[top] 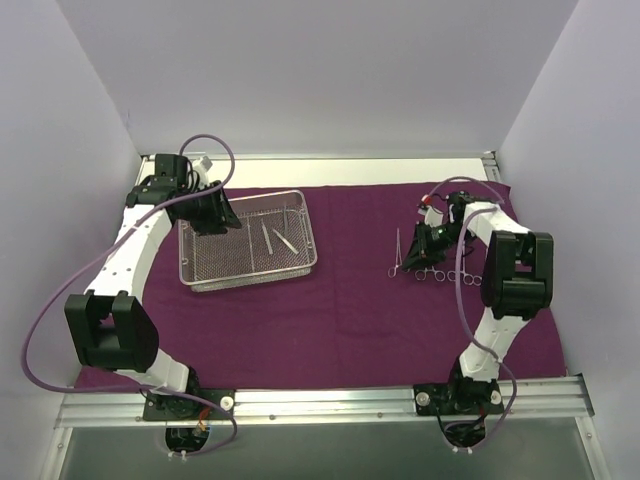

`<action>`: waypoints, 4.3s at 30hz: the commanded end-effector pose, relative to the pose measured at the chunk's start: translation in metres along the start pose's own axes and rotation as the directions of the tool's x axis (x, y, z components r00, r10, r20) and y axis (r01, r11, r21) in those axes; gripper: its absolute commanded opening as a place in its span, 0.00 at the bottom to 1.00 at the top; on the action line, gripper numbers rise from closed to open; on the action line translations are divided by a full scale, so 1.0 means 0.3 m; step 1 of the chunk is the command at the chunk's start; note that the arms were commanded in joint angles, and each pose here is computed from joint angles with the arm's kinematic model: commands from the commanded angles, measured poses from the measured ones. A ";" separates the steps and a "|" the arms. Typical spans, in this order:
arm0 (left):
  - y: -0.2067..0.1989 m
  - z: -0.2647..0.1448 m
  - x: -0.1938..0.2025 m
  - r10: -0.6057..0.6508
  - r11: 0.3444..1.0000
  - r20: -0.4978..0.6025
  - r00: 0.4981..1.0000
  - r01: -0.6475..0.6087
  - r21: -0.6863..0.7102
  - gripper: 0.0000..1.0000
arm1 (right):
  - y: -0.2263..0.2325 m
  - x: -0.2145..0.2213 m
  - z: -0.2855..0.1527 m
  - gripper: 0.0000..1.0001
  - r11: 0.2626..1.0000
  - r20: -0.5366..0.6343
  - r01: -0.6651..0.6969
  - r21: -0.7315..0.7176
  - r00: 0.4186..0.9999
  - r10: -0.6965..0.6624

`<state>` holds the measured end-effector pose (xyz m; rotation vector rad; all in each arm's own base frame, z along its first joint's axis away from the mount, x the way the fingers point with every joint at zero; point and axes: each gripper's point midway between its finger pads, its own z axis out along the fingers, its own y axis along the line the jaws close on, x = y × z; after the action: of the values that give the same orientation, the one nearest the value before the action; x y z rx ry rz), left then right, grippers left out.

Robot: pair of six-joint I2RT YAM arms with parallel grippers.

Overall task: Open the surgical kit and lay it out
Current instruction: Place the medical item in the surgical kit, then pick up the medical item from the container, then place the medical item in the surgical kit.

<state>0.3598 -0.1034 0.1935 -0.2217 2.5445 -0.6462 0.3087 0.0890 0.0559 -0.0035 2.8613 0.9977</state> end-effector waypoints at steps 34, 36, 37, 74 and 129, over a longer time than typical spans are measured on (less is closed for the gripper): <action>0.010 0.164 -0.013 0.007 0.990 -0.071 0.997 -0.017 -0.140 0.58 | -0.056 -0.235 -0.196 0.51 0.898 0.198 -0.070 0.435 0.980 -0.019; 0.022 0.192 -0.009 -0.033 0.981 -0.086 0.996 0.016 -0.191 0.58 | 0.121 -0.335 -0.204 0.51 0.850 0.213 0.079 0.520 0.952 -0.219; 0.029 0.195 -0.007 -0.047 0.977 -0.089 0.995 0.027 -0.212 0.58 | 0.171 -0.372 -0.214 0.51 0.810 0.225 0.112 0.575 0.931 -0.288; 0.164 -0.105 0.030 -0.095 0.950 0.124 0.988 0.127 -0.285 0.57 | 0.891 -0.558 0.656 0.34 0.791 0.404 0.367 0.490 0.708 -0.579; -0.234 -0.087 0.009 -0.146 0.856 -0.035 0.989 0.144 0.496 0.65 | 1.125 -0.058 0.235 0.00 0.705 0.337 0.645 -0.296 0.760 -0.555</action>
<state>0.3464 -0.1476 0.2247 -0.2482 2.3604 -1.2462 0.3392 0.3947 0.1835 -0.6926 2.2374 1.1914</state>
